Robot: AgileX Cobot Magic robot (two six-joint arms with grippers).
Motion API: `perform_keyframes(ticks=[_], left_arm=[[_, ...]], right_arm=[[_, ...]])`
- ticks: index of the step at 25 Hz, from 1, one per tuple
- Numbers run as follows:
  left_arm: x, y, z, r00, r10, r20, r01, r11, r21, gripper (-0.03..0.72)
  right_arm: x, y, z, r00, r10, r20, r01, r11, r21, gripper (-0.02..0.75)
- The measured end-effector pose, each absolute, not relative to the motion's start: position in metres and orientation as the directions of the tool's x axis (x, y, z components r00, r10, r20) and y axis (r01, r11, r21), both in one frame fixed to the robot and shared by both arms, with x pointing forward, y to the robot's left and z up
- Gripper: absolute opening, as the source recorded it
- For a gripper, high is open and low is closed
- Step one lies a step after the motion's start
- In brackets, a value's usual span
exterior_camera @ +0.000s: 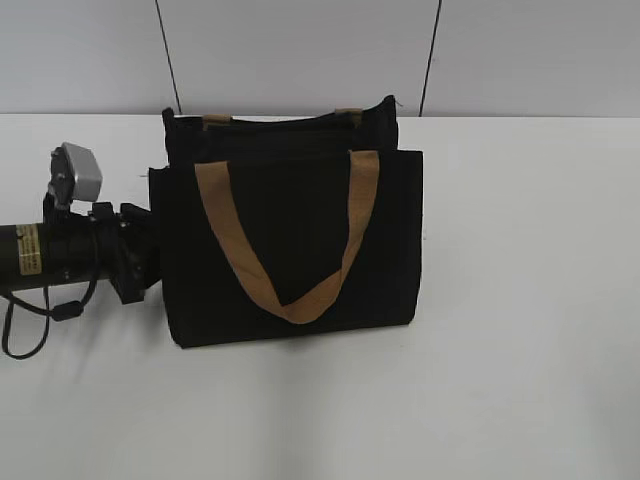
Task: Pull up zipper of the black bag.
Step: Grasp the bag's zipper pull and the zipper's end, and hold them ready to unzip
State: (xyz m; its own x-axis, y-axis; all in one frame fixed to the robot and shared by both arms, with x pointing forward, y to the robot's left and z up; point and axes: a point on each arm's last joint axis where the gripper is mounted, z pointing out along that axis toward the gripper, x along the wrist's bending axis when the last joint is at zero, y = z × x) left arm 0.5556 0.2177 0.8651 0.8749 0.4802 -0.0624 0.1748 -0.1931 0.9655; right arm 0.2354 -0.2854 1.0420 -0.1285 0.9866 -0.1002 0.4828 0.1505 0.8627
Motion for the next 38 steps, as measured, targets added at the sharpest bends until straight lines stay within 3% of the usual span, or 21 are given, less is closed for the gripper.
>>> perform_keyframes(ticks=[4,6,8,10,13,21,30,38], left_arm=[[0.557,0.211,0.86,0.873,0.481,-0.086,0.191,-0.174,0.966,0.276],[0.558,0.211,0.861,0.862,0.499,-0.091,0.192,-0.155,0.969,0.201],[0.56,0.212,0.861,0.851,0.516,-0.095,0.196,-0.144,0.97,0.076],[0.56,0.212,0.863,0.85,0.518,-0.097,0.196,-0.14,0.97,0.026],[0.56,0.211,0.874,0.855,0.512,-0.083,0.185,-0.152,0.971,0.026],[0.544,0.223,0.935,0.803,0.589,0.094,0.144,-0.345,0.927,0.025],[0.515,0.232,1.013,0.706,0.674,0.217,0.042,-0.346,0.937,0.025],[0.507,0.231,1.022,0.72,0.668,0.19,0.06,-0.333,0.941,0.025]], right_arm=[[0.235,-0.285,1.042,-0.128,0.987,-0.1,0.483,0.151,0.863,0.595],[0.235,-0.285,1.042,-0.128,0.987,-0.1,0.483,0.151,0.863,0.595],[0.235,-0.285,1.042,-0.128,0.987,-0.1,0.483,0.151,0.863,0.595],[0.235,-0.285,1.042,-0.128,0.987,-0.1,0.483,0.151,0.863,0.595],[0.235,-0.285,1.042,-0.128,0.987,-0.1,0.483,0.151,0.863,0.595],[0.235,-0.285,1.042,-0.128,0.987,-0.1,0.483,0.151,0.863,0.595],[0.235,-0.285,1.042,-0.128,0.987,-0.1,0.483,0.151,0.863,0.595],[0.236,-0.278,1.047,-0.173,0.985,-0.01,0.463,0.09,0.882,0.595]])
